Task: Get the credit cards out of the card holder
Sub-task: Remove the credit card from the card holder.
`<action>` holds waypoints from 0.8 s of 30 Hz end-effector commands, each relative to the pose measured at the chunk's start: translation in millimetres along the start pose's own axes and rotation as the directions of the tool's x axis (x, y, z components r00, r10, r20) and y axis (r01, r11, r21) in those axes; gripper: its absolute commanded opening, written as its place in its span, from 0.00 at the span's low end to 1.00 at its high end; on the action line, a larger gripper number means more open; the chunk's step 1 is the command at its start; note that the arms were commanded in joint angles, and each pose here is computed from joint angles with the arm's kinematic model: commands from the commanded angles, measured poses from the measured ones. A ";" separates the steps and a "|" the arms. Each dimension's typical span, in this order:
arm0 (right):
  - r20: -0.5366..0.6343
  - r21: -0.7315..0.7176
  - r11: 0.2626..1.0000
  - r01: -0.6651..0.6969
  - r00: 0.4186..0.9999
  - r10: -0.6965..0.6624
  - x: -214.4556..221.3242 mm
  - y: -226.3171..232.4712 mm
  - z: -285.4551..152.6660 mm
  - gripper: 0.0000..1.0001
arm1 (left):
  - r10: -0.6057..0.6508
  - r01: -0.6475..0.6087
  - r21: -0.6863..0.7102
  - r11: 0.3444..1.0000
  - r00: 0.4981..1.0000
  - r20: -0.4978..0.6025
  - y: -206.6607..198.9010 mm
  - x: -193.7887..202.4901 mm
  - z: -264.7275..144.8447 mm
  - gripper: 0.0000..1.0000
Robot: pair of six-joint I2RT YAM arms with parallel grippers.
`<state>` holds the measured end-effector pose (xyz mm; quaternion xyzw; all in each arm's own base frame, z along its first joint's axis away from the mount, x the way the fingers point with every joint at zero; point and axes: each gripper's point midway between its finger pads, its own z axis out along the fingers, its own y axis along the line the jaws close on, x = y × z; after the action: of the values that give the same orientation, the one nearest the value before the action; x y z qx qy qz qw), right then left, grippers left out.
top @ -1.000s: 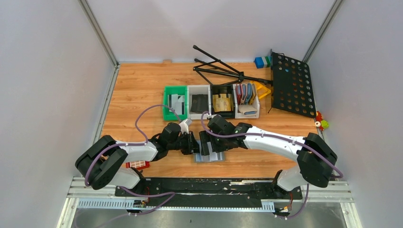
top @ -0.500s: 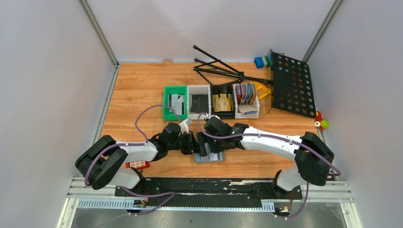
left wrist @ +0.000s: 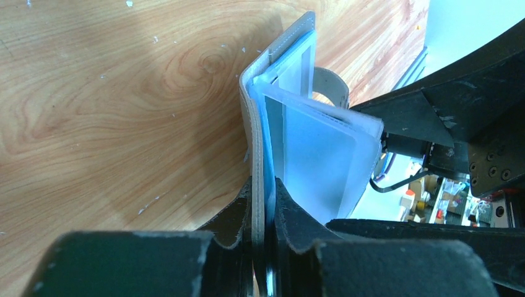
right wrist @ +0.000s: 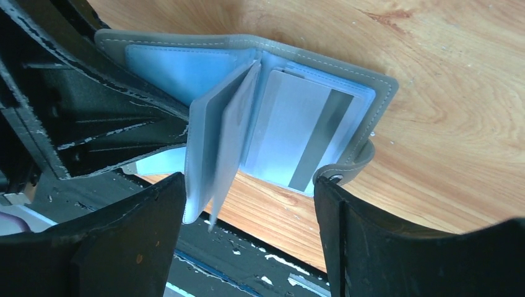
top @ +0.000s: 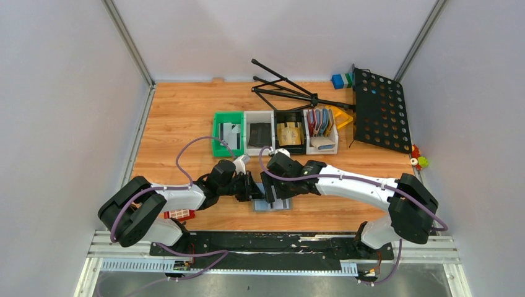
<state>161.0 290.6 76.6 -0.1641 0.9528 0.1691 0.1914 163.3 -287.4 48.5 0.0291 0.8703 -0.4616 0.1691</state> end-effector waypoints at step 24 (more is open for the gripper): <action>0.045 -0.080 0.996 0.040 0.998 -0.037 -14.0 22.0 -15.7 0.76 | 0.056 -0.058 0.085 0.995 0.998 0.034 -26.0 -14.0 0.3 0.16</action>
<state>160.0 286.9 80.4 -0.1723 0.9532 0.1550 0.1940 162.6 -287.5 48.8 0.0301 0.8701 -0.4627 0.1673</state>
